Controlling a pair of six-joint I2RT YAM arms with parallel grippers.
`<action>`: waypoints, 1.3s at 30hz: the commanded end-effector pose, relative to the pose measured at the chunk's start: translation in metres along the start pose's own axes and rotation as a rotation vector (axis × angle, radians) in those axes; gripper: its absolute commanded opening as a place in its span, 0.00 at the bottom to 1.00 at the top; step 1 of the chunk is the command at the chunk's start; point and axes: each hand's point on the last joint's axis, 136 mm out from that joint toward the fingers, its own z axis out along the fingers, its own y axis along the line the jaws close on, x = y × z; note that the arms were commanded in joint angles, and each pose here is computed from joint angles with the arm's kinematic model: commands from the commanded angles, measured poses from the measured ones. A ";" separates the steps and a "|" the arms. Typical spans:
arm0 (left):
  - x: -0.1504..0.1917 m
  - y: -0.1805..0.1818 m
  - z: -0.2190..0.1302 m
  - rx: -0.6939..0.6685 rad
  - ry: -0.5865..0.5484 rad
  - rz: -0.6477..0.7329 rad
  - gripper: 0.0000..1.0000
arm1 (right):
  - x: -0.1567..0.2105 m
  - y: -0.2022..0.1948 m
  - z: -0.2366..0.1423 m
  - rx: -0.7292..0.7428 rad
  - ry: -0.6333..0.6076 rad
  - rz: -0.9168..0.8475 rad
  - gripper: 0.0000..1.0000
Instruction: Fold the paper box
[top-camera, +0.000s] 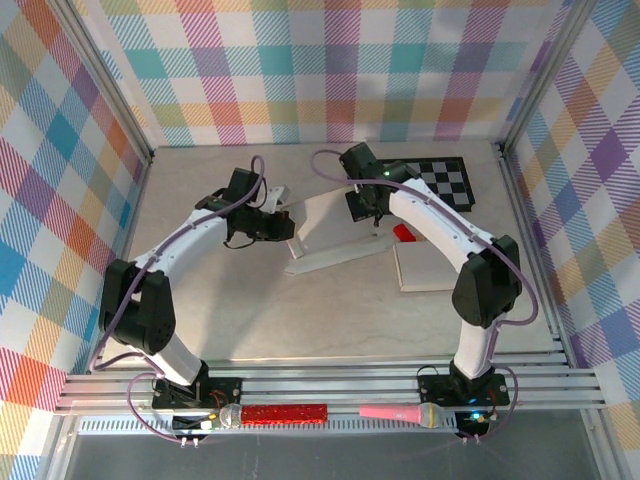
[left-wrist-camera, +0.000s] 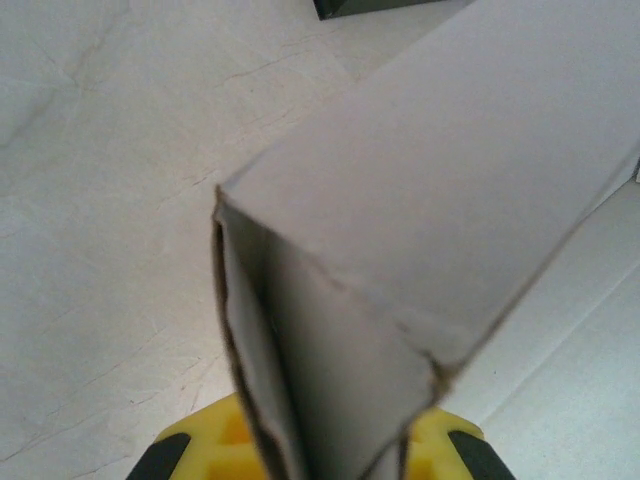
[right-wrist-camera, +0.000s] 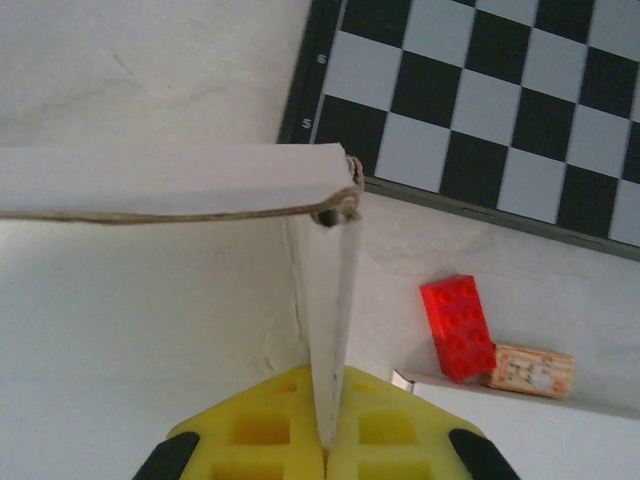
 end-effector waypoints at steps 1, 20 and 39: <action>-0.016 -0.006 -0.020 -0.061 -0.087 0.039 0.00 | 0.004 -0.015 -0.005 0.105 0.024 0.020 0.00; -0.022 -0.020 -0.028 -0.069 -0.128 0.030 0.00 | 0.000 -0.013 -0.016 0.264 -0.005 0.110 0.00; -0.013 -0.005 -0.014 -0.127 -0.106 0.011 0.00 | 0.017 -0.016 -0.004 0.168 0.022 0.224 0.00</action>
